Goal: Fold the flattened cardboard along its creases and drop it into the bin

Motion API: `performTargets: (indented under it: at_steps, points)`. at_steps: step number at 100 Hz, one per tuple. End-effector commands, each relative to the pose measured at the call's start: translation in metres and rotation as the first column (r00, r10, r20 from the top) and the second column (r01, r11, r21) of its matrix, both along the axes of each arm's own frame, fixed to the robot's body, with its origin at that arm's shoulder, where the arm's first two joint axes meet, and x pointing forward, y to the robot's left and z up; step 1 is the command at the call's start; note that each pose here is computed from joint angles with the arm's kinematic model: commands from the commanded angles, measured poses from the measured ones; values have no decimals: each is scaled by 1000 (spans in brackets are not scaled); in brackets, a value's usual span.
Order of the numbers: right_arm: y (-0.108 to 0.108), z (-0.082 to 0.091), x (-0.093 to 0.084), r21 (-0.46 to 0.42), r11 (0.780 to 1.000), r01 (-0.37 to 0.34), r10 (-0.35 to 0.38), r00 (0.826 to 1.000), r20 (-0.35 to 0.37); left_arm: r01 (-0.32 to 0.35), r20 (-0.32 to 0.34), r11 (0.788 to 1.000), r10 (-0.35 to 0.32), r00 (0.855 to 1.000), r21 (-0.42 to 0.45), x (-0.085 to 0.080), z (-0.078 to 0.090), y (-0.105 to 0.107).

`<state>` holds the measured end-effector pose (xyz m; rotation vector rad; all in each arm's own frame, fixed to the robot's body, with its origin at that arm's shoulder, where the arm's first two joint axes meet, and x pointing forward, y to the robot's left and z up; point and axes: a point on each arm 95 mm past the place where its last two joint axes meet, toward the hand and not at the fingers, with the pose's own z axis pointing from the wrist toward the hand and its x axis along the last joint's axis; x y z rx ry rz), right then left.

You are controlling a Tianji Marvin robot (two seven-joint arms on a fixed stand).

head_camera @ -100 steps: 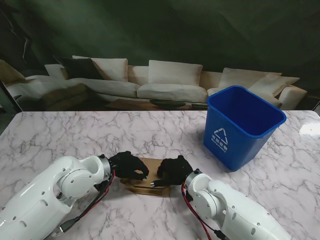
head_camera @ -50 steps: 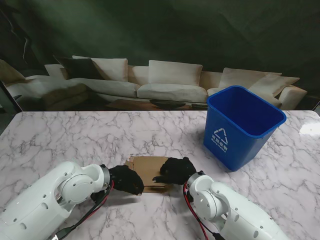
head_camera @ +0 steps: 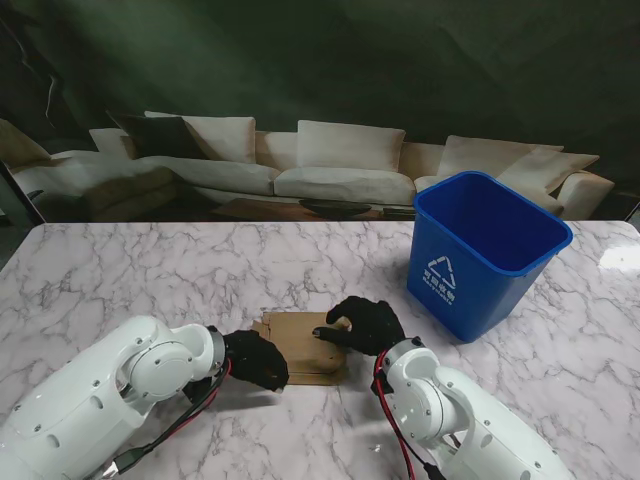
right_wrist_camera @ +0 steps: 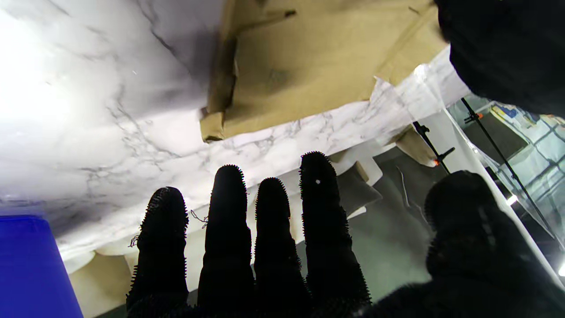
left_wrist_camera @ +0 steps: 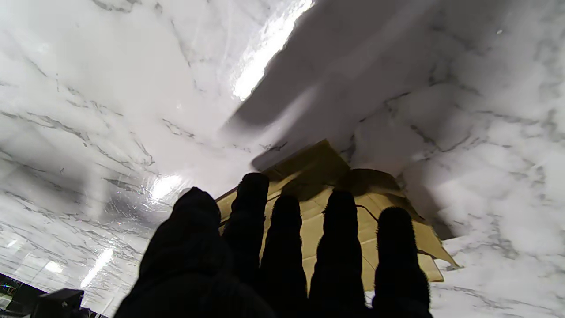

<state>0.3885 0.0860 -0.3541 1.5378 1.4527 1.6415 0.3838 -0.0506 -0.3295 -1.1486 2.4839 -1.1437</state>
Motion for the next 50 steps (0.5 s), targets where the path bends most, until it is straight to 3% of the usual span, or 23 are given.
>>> performTargets:
  at_steps: [1,31,50]
  points:
    - [4,11,12,-3,1000,-12,13,1000,18,-2,-44,1000,3,999,29,-5,-12,4]
    - [15,11,49,-18,998,-58,57,998,-33,5,-50,1000,-4,999,26,-5,-13,2]
    - [25,5,66,-1,998,-55,55,992,-116,8,-48,1000,-7,999,23,-5,-15,1]
